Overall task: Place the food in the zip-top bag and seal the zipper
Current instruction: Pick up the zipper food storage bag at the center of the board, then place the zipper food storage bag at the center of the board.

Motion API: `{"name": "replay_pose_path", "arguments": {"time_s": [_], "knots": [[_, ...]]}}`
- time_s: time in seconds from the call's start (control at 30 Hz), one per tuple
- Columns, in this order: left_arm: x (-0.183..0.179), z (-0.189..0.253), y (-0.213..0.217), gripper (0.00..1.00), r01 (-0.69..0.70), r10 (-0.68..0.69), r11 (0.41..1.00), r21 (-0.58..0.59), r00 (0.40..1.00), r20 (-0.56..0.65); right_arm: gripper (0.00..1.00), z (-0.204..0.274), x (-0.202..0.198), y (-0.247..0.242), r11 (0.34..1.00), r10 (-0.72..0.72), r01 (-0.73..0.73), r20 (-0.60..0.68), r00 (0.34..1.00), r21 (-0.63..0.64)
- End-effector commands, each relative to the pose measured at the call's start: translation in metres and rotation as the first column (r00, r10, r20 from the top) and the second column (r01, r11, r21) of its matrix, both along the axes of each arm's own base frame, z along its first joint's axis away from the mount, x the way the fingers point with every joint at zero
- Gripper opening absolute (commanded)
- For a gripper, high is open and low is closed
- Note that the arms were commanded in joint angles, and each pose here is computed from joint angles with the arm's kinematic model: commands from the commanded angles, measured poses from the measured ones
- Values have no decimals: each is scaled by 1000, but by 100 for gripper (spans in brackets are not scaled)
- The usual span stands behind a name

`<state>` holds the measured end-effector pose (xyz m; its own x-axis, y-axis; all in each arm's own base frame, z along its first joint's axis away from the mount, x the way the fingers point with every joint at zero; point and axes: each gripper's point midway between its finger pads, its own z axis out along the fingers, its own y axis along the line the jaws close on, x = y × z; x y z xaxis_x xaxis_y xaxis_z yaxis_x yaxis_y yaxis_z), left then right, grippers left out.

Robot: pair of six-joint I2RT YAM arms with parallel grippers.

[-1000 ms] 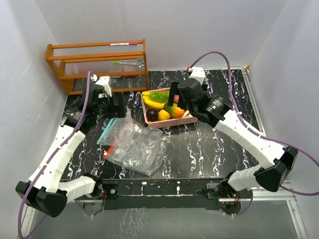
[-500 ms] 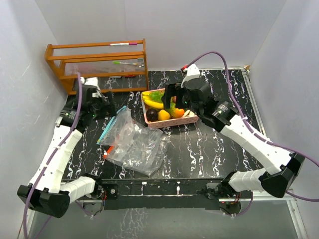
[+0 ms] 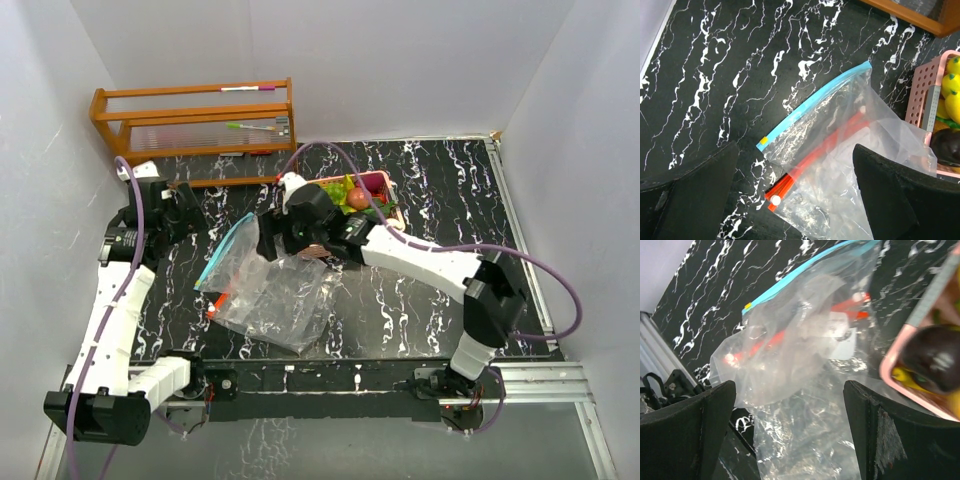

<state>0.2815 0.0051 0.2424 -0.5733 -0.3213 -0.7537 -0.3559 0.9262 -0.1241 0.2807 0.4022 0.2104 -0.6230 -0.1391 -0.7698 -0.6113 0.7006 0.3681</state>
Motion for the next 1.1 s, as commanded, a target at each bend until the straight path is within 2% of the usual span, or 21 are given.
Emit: {"name": "replay_pose_path", "arguments": {"time_s": [0.0, 0.23, 0.3, 0.43, 0.53, 0.57, 0.73, 0.83, 0.93, 1.0, 1.03, 1.07], "knots": [[-4, -6, 4, 97, -27, 27, 1000, -6, 1000, 7, 93, 41, -9, 43, 983, 75, -84, 60, 995, 166], [-4, -5, 5, 97, -22, 22, 1000, 8, 1000, 14, 92, 1, 17, 56, 995, 5, -11, 57, 998, 104], [-4, -5, 5, 97, -21, 21, 1000, 7, 1000, 17, 87, -9, 22, 63, 996, 10, -15, 54, 999, 93], [-6, -9, 2, 97, -11, 11, 1000, -4, 1000, 13, 53, -21, 28, 58, 998, -25, 21, 61, 998, 59], [-6, -9, 2, 97, -9, 10, 1000, -5, 1000, 14, 13, -19, 32, 40, 996, -86, 84, 96, 992, 32], [-6, -9, 3, 97, -11, 11, 1000, -3, 1000, 17, 8, -13, 31, 33, 995, -99, 96, 109, 989, 34], [-1, -10, 0, 97, 1, -1, 1000, -10, 1000, 15, 8, 37, 10, -25, 983, -175, 160, 190, 966, 93], [1, -10, 0, 97, 3, -3, 1000, -8, 1000, 12, 8, 45, -15, -70, 973, -197, 176, 144, 970, 149], [3, -11, 0, 97, 2, -2, 1000, -5, 1000, 8, 8, 30, -49, -107, 969, -198, 183, 80, 977, 164], [6, -14, -2, 97, 8, -8, 1000, -14, 1000, 4, 8, 3, -67, -131, 968, -222, 217, 30, 975, 124], [7, -16, -4, 97, 13, -13, 1000, -22, 1000, -2, 9, -9, -73, -144, 964, -249, 247, 10, 968, 103], [8, -19, -6, 97, 18, -18, 999, -29, 1000, -6, 17, -21, -77, -155, 956, -283, 282, -5, 959, 79]]}}
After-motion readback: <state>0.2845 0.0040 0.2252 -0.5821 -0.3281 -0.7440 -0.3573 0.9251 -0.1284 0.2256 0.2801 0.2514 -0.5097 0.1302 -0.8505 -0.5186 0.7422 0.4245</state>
